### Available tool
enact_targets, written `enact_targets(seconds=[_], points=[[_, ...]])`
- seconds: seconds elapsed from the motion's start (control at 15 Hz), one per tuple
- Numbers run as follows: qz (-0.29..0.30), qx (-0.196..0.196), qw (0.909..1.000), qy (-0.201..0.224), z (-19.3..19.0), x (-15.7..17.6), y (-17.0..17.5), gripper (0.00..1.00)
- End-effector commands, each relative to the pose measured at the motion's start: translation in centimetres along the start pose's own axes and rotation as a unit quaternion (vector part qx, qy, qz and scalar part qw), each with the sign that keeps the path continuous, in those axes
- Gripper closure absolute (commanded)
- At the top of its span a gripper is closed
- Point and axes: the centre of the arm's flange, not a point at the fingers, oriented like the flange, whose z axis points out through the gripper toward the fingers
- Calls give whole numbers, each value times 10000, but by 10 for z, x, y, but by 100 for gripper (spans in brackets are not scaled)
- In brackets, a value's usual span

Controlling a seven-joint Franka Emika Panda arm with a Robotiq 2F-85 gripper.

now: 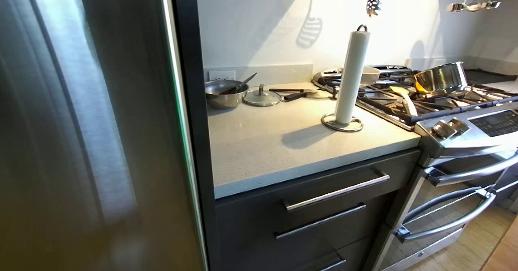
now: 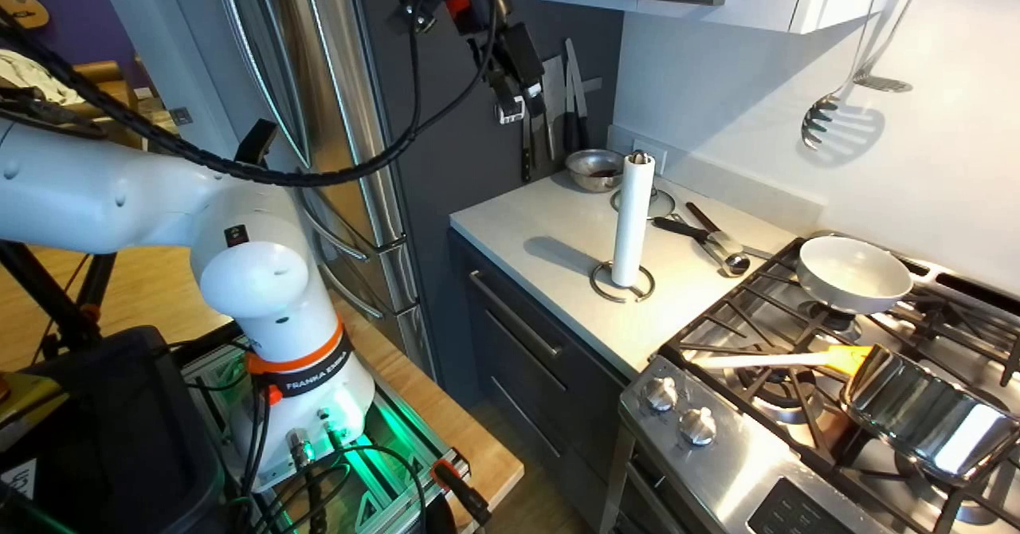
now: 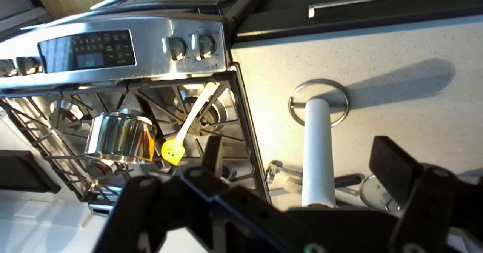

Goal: Remove the paper towel from the stand and put it on the cupboard to the left

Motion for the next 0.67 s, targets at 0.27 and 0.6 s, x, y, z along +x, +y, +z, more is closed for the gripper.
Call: enact_targets(seconds=[0.27, 0.6], points=[[461, 1527, 9864, 385, 58, 88, 2, 0], [284, 1431, 9883, -457, 105, 126, -15, 0]])
